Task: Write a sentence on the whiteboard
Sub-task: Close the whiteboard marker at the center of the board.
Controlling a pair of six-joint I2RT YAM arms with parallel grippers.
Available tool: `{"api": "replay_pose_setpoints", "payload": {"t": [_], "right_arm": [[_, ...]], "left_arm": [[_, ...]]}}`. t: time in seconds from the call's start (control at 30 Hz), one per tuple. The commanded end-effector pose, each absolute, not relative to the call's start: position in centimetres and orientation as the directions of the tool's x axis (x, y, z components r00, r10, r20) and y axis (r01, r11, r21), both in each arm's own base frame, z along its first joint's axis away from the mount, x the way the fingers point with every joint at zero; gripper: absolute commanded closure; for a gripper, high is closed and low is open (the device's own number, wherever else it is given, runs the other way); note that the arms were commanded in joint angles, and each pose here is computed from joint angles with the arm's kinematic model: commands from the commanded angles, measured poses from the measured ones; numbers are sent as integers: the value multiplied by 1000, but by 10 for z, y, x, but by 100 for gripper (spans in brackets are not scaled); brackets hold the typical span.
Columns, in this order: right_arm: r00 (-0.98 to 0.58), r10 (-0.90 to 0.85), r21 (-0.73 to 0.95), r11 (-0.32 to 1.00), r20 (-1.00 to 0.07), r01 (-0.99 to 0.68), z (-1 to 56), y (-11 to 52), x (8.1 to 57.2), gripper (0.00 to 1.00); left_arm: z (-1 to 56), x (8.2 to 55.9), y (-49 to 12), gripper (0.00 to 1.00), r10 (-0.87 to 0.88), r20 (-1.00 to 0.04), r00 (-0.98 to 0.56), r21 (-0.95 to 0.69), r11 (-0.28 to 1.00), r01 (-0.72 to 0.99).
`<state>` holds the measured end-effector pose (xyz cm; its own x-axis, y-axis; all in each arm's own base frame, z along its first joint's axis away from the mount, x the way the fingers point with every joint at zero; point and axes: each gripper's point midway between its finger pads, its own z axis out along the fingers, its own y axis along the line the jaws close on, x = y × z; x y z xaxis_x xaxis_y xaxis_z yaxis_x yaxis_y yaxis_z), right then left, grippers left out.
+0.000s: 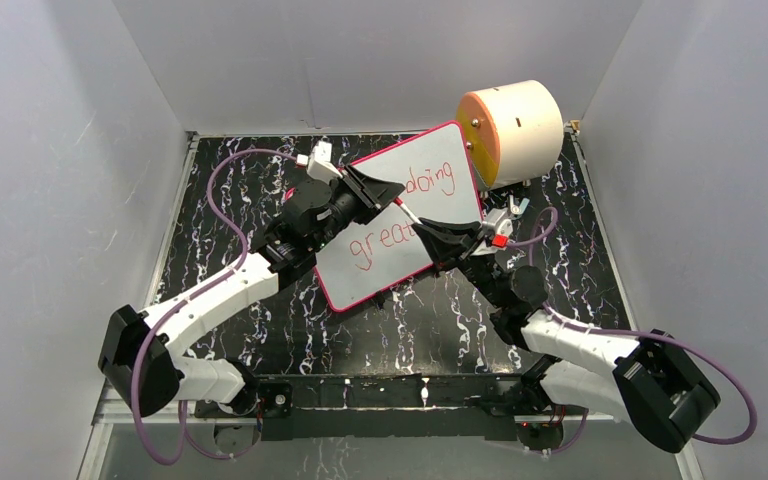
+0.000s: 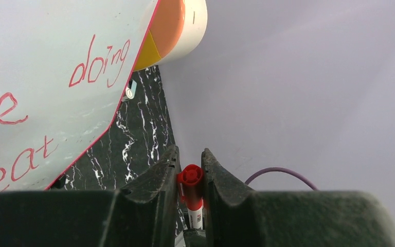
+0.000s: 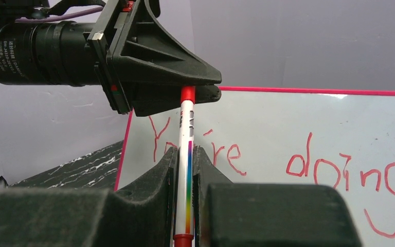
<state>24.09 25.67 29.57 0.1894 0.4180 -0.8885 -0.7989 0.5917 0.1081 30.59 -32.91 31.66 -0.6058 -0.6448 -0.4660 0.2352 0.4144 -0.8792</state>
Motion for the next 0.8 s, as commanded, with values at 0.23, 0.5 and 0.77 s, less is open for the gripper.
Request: {"api": "replay_pose_setpoints", "payload": {"t": [0.23, 0.5, 0.77], "right_arm": [[243, 628, 267, 605, -740, -750, 360, 241, 264, 100], [129, 708, 373, 507, -694, -777, 366, 248, 273, 100], [34, 769, 436, 398, -639, -807, 369, 237, 279, 100]], "left_arm": [[317, 271, -354, 100, -585, -410, -700, -912, 277, 303], [309, 258, -369, 100, -551, -422, -721, -907, 260, 332], [291, 244, -373, 100, -525, -434, -732, -901, 262, 347]]}}
